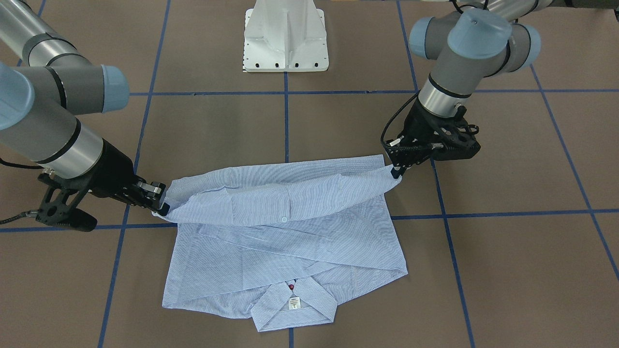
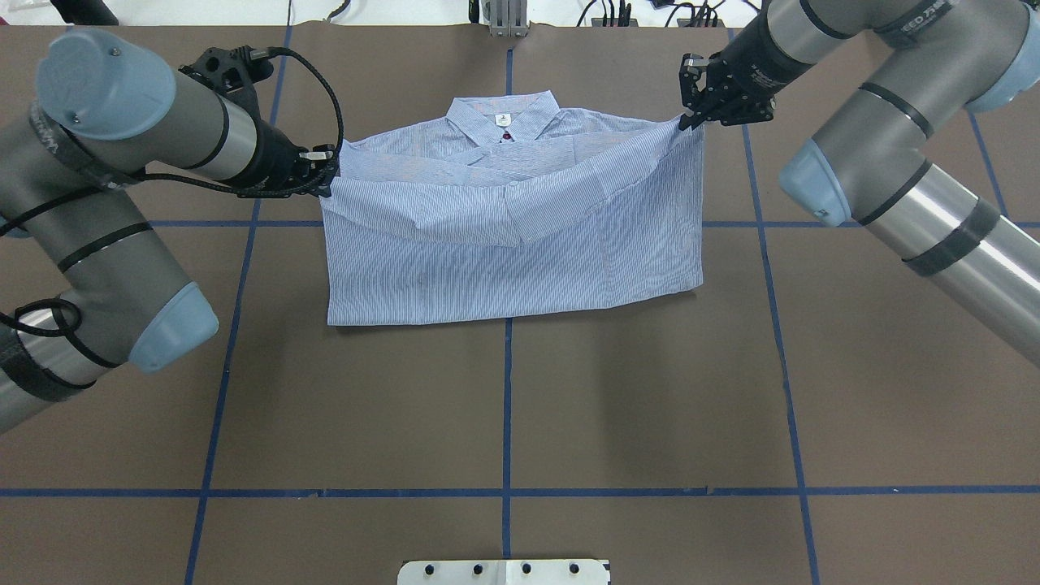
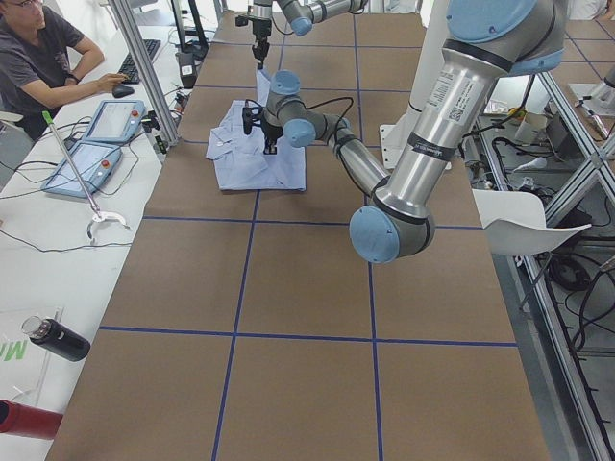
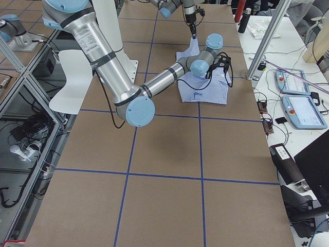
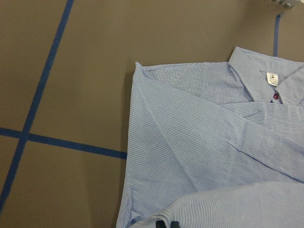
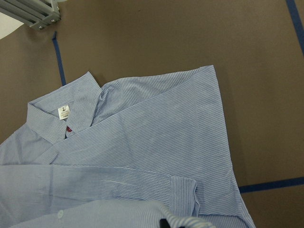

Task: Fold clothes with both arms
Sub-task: 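Carry the hem over the shirt to the collar with both grippers and release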

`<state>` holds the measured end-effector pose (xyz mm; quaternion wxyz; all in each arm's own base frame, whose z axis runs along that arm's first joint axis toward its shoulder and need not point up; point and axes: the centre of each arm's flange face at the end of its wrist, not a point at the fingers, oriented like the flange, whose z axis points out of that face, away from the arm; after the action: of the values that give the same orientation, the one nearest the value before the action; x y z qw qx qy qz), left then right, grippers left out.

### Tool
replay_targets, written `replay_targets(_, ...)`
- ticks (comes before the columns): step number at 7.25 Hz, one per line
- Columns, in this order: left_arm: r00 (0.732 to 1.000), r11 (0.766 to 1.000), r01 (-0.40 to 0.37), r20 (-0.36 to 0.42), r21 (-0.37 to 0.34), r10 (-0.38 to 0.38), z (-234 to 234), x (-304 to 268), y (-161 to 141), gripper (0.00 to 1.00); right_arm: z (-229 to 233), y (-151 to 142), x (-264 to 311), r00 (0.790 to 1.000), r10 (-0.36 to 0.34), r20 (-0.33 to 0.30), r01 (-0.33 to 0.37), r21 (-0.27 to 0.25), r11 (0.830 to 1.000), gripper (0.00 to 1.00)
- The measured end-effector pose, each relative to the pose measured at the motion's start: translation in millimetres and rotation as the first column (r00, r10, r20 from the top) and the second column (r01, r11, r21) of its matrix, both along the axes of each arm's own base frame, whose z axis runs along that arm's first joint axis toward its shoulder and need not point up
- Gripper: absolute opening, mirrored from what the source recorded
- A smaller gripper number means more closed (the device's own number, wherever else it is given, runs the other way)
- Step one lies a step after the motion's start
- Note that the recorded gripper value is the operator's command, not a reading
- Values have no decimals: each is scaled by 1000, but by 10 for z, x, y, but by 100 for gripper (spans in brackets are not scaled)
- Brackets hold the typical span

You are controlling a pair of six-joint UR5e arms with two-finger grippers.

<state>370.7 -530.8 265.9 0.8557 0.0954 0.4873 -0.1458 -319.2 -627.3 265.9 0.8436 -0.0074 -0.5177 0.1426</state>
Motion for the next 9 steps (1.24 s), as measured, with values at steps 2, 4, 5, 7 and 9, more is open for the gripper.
replay_targets(2,1000,1000,23,-17,10,-22,-10,-135,-256,0,-82,-227,-77,1000,12,-11,-12,-9,1000,0)
replay_targets(4,1000,1000,25,-14,18,-25,-6,-326,-497,0,-91,-423,-63,999,27,-23,-28,-22,999,0)
replay_targets(5,1000,999,29,-8,15,-29,-24,-316,-638,0,-50,-517,-71,999,34,-24,-34,-20,999,0)
replay_targets(7,999,999,36,-10,15,-35,49,-198,-873,0,203,-683,-133,999,42,-17,-42,-1,999,0)
replay_targets(9,999,999,44,-16,23,-44,279,-64,-1129,0,326,-735,-160,999,46,-21,-46,-1,999,0)
